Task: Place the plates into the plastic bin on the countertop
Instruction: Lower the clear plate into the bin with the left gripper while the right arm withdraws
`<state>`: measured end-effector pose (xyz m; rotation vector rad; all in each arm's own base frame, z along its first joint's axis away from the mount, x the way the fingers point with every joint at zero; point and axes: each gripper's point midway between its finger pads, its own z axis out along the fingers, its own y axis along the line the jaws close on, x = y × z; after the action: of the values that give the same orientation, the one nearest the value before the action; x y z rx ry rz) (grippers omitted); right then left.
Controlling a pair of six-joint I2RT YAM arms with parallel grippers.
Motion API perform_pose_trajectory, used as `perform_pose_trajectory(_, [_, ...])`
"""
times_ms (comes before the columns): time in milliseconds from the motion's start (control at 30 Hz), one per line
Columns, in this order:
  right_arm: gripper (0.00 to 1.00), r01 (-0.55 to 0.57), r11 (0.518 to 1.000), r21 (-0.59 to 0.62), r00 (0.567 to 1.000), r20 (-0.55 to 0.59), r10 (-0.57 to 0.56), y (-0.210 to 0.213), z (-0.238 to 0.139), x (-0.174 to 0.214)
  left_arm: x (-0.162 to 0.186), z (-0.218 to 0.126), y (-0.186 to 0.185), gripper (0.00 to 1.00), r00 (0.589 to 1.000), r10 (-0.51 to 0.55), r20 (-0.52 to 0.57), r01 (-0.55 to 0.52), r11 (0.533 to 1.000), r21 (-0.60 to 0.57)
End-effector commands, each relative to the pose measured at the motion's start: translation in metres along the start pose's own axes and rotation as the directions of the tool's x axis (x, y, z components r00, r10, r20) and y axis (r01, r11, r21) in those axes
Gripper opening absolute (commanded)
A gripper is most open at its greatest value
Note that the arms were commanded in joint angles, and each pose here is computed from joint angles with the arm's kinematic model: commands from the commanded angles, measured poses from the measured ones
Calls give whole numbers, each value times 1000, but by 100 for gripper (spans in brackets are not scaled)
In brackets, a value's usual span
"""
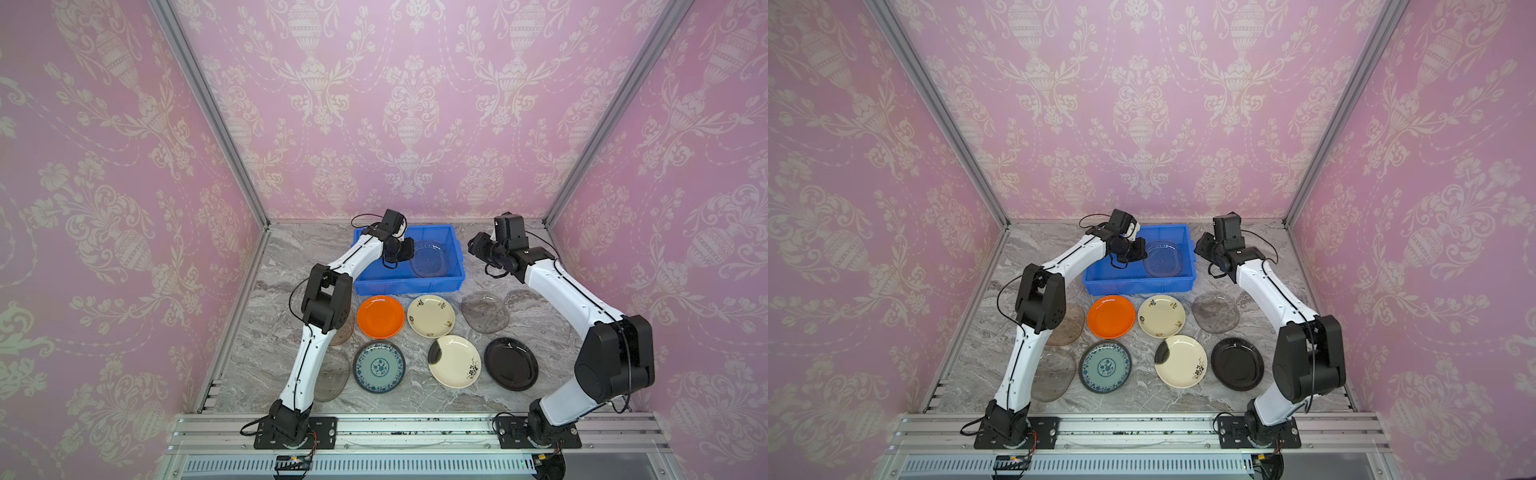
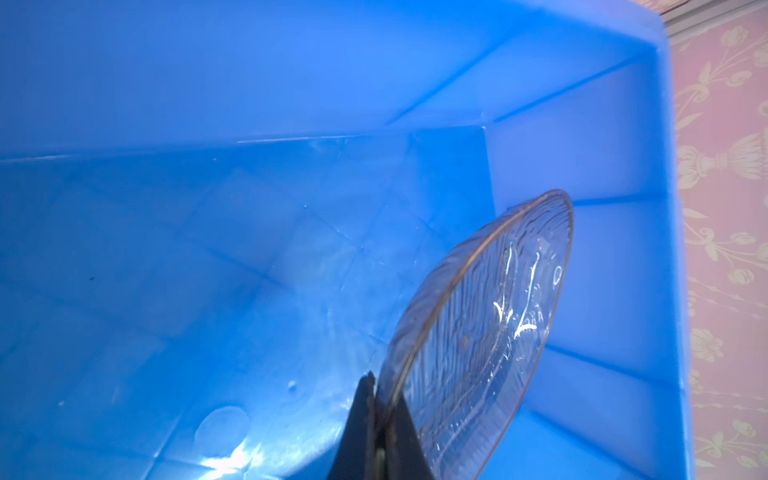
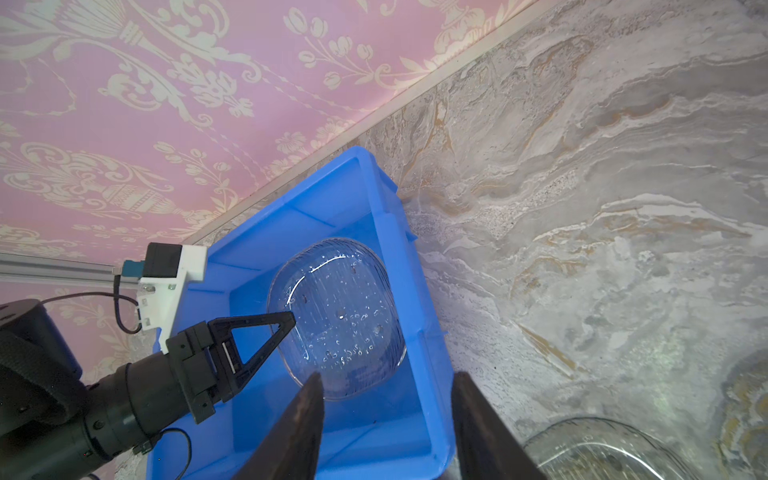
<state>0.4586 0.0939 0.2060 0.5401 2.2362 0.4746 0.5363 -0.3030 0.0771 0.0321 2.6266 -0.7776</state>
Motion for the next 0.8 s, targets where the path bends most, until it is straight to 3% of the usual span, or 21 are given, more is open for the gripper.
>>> perform_pose_trajectory(0, [51, 21, 999, -24, 1000, 0, -21, 2, -8, 0, -5, 4, 7, 0, 1000, 22, -3, -22, 999, -37])
perform_pose_trajectory(333, [51, 10, 998, -69, 999, -49, -13, 2, -4, 17, -7, 25, 8, 0, 999, 30, -38, -30, 999, -15])
perform_pose_trajectory(500, [55, 13, 995, -99, 997, -81, -21, 7, -5, 26, -7, 26, 9, 19, 999, 37, -38, -38, 999, -22])
perform_pose_trajectory(767, [52, 74, 987, -143, 991, -99, -88, 25, -29, 37, -17, 16, 3, 28, 997, 70, -19, -71, 997, -22])
